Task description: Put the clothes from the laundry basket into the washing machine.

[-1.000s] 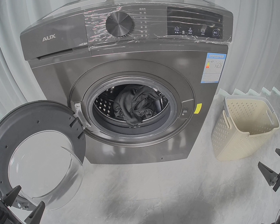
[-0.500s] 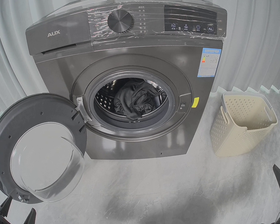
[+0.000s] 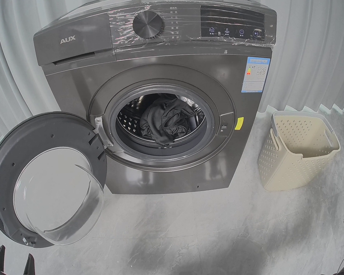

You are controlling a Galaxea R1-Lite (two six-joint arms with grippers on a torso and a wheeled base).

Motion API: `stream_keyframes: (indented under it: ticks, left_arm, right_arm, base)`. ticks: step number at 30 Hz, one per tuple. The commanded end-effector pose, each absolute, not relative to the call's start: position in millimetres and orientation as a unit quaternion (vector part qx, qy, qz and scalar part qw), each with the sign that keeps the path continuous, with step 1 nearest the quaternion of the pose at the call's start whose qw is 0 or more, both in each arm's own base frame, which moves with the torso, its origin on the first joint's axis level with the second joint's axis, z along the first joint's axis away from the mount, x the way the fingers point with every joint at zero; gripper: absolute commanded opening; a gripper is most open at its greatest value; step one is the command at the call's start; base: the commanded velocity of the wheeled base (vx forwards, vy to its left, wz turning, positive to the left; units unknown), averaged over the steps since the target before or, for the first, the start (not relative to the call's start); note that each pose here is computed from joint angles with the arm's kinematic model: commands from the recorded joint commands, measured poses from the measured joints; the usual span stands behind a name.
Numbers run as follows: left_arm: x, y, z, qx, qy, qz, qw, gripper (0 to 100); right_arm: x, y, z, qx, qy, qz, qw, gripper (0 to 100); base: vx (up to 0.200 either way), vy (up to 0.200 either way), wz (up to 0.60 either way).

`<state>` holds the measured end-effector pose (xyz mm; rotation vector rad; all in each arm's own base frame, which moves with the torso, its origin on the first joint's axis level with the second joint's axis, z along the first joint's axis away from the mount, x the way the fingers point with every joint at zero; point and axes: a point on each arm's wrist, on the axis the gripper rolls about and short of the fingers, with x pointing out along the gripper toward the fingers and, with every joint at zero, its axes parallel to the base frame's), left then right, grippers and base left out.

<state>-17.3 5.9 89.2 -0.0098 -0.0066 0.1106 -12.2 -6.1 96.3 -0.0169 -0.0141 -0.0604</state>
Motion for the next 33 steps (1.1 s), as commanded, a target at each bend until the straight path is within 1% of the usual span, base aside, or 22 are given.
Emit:
stream_keyframes:
  ticks: [1, 2, 4, 7, 11, 12, 13, 14, 15, 16, 17, 18, 19, 22, 25, 31, 33]
  left_arm:
    - [-23, 3, 82, -0.002, -0.033, 0.074, 0.997, 100]
    - [-23, 3, 82, -0.007, -0.033, 0.061, 0.998, 100]
    - [-23, 2, 82, -0.005, -0.032, 0.052, 0.998, 100]
    - [-24, 2, 83, -0.007, -0.031, 0.046, 0.998, 100]
    - [-23, 2, 81, -0.001, -0.021, 0.048, 0.999, 100]
    - [-23, 2, 81, -0.007, -0.022, 0.044, 0.999, 100]
    - [-23, 2, 80, -0.008, -0.022, 0.041, 0.999, 100]
    - [-23, 1, 79, -0.017, -0.016, 0.024, 0.999, 100]
    - [-23, 1, 78, -0.016, -0.011, 0.019, 1.0, 100]
    - [-23, 0, 75, -0.014, 0.002, 0.0, 1.0, 100]
    - [-23, 0, 75, -0.014, 0.004, -0.004, 1.0, 100]
    - [-23, 0, 76, -0.013, 0.002, -0.004, 1.0, 100]
    - [-23, 0, 76, -0.012, 0.001, -0.004, 1.0, 100]
    - [-23, 0, 76, -0.012, 0.001, -0.003, 1.0, 100]
    - [-23, 0, 76, -0.018, 0.001, 0.0, 1.0, 100]
    - [-23, 0, 76, -0.018, 0.0, 0.002, 1.0, 100]
    - [-23, 0, 76, -0.016, 0.001, 0.002, 1.0, 100]
  right_arm:
    - [-19, -5, 89, -0.009, -0.029, -0.093, 0.995, 100]
    - [-21, -3, 84, -0.014, -0.022, -0.092, 0.995, 100]
    - [-23, -3, 82, -0.025, -0.028, -0.063, 0.997, 100]
    - [-23, -3, 82, -0.023, -0.028, -0.065, 0.997, 100]
    - [-23, -4, 81, -0.027, -0.024, -0.093, 0.995, 100]
    - [-23, -4, 81, -0.027, -0.024, -0.087, 0.996, 100]
    - [-23, -3, 81, -0.022, -0.026, -0.079, 0.996, 100]
    - [-23, -2, 81, -0.019, -0.026, -0.036, 0.999, 100]
    - [-23, -1, 81, -0.018, -0.026, -0.03, 0.999, 100]
    - [-23, 0, 81, -0.012, -0.024, -0.004, 1.0, 100]
    - [-23, 0, 80, -0.004, -0.019, -0.005, 1.0, 100]
    - [-22, 0, 75, 0.001, 0.005, -0.008, 1.0, 100]
    - [-23, 0, 74, 0.004, 0.016, -0.007, 1.0, 100]
    - [-23, 0, 75, 0.001, 0.011, -0.005, 1.0, 100]
    - [-23, 0, 75, 0.003, 0.01, -0.002, 1.0, 100]
    - [-23, 0, 75, 0.001, 0.01, -0.005, 1.0, 100]
    - [-23, 0, 76, 0.002, 0.009, -0.003, 1.0, 100]
  base:
    - [0.0, 0.0, 0.0]
    - [0.0, 0.0, 0.0]
    - [0.0, 0.0, 0.0]
    - [0.0, 0.0, 0.0]
    - [0.0, 0.0, 0.0]
    - [0.0, 0.0, 0.0]
    - [0.0, 0.0, 0.0]
    - [0.0, 0.0, 0.0]
    - [0.0, 0.0, 0.0]
    - [0.0, 0.0, 0.0]
    - [-0.2, 0.0, 0.0]
    - [-0.2, 0.0, 0.0]
    - [-0.2, 0.0, 0.0]
    - [-0.2, 0.0, 0.0]
    - [-0.2, 0.0, 0.0]
    - [0.0, 0.0, 0.0]
    - [0.0, 0.2, 0.0]
